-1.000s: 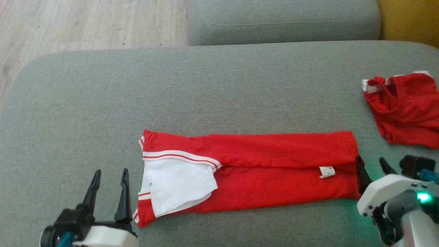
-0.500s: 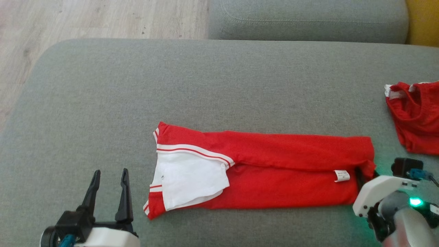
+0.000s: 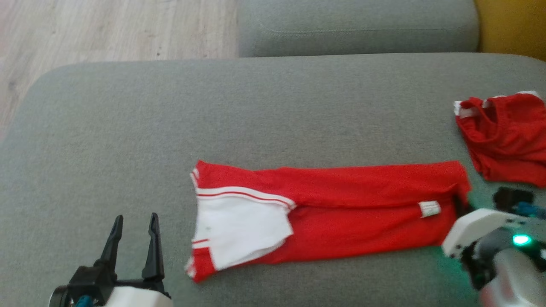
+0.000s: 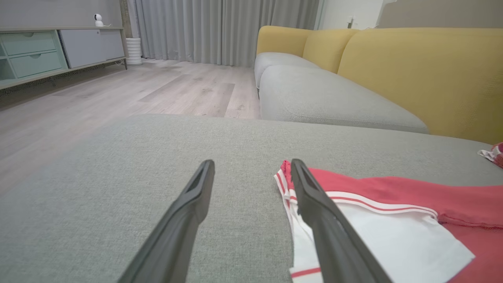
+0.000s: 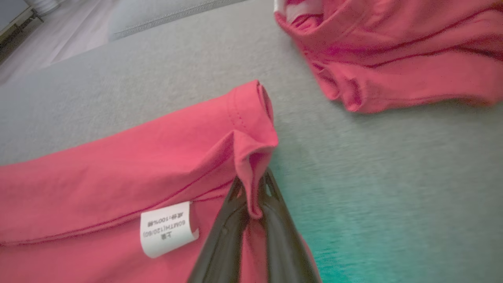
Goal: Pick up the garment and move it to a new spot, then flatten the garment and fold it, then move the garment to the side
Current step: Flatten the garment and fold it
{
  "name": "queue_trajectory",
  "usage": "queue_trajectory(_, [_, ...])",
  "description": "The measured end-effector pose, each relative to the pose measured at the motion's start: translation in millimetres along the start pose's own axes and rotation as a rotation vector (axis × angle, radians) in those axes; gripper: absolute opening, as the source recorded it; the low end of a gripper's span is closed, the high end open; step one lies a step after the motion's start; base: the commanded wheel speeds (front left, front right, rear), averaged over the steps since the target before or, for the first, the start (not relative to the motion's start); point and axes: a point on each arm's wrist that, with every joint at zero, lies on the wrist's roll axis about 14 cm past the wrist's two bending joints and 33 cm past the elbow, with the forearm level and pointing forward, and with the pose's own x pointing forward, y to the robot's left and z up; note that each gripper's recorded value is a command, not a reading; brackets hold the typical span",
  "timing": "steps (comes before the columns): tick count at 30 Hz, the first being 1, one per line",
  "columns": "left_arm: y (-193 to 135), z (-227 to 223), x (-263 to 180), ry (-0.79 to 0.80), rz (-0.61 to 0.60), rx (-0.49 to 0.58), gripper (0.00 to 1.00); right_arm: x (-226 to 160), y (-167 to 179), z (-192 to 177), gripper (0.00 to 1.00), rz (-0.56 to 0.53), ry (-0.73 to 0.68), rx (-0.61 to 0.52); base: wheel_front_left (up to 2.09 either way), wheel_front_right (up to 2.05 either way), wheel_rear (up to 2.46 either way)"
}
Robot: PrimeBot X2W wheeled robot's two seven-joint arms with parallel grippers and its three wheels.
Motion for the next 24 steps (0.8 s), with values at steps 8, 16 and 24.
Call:
queue_trajectory(8, [-16.4, -3.4, -1.5, 0.008, -0.053, -0.003, 1.00, -25.1, -52.9, 60.0, 0.00, -0.094, -0.185, -0.005, 0.00, 0.00, 0.00])
queue_trajectory(16, [-29.5, -6.0, -5.3, 0.013, -0.096, -0.007, 1.00, -45.4, -3.1, 76.6, 0.00, 0.054, -0.241, 0.066, 0.00, 0.00, 0.00])
queue_trajectory(24, [-22.7, -8.0, -13.2, 0.014, -0.070, -0.018, 1.00, -57.4, 96.9, 67.0, 0.00, 0.342, -0.183, 0.091, 0.00, 0.00, 0.00])
